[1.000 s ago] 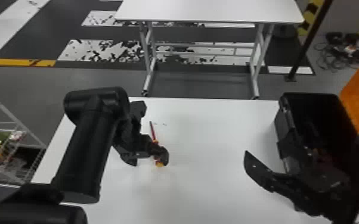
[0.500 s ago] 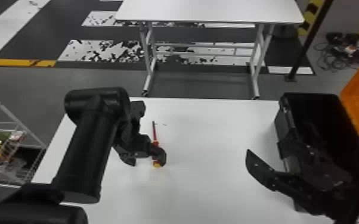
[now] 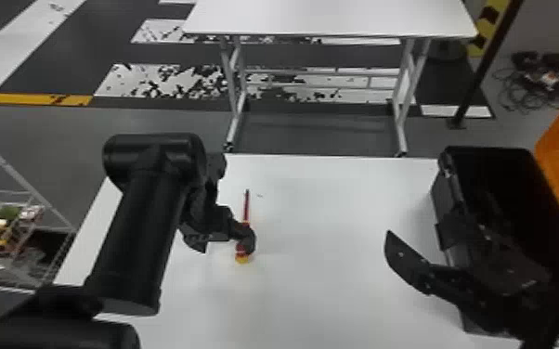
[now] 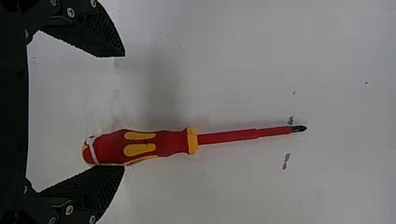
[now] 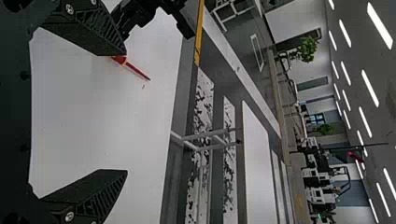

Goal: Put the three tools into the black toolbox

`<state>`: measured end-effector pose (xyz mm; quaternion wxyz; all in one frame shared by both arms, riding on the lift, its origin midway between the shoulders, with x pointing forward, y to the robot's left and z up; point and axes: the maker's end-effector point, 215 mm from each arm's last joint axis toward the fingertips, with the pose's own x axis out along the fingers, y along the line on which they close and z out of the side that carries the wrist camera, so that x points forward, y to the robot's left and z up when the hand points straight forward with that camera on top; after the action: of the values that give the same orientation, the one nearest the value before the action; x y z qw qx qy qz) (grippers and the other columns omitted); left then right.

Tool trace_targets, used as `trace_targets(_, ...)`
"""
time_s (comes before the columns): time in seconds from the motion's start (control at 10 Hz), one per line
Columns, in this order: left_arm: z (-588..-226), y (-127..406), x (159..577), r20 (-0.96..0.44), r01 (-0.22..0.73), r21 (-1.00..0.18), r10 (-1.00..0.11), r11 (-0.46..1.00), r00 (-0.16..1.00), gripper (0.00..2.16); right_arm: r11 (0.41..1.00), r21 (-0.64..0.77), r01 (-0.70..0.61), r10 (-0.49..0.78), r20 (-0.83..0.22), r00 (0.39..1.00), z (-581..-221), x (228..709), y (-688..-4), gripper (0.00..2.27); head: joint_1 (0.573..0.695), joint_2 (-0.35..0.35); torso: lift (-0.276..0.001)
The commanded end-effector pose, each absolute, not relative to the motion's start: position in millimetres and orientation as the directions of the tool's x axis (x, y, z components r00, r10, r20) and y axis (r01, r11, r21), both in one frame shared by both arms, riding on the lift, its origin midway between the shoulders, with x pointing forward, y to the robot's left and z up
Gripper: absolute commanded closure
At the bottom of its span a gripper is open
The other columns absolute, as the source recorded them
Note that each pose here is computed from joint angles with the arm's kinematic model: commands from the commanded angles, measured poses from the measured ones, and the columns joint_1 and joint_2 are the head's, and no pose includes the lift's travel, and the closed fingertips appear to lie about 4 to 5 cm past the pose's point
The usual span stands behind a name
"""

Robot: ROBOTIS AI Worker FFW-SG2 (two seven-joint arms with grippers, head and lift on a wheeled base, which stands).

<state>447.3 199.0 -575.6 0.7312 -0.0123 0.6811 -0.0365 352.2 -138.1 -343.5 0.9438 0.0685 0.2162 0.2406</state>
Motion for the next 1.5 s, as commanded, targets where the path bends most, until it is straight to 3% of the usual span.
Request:
trace_targets(0.0, -575.6, 198.4, 446.1, -0.995, 0.03, -0.073, -0.075, 0.997, 0.066, 0.15, 0.874, 0.234, -0.425, 0.484, -0.371, 0.792, -342.3, 353.8, -138.2, 0.1, 0.695, 0.085, -0.051)
trace_targets(1.4, -578.7, 201.2, 442.4, -0.997, 0.048, -0.05, -0.053, 0.998, 0.061, 0.14, 0.874, 0.237, -0.424, 0.484, -0.365, 0.795, -339.3, 353.5, -139.2, 0.1, 0.695, 0.087, -0.051)
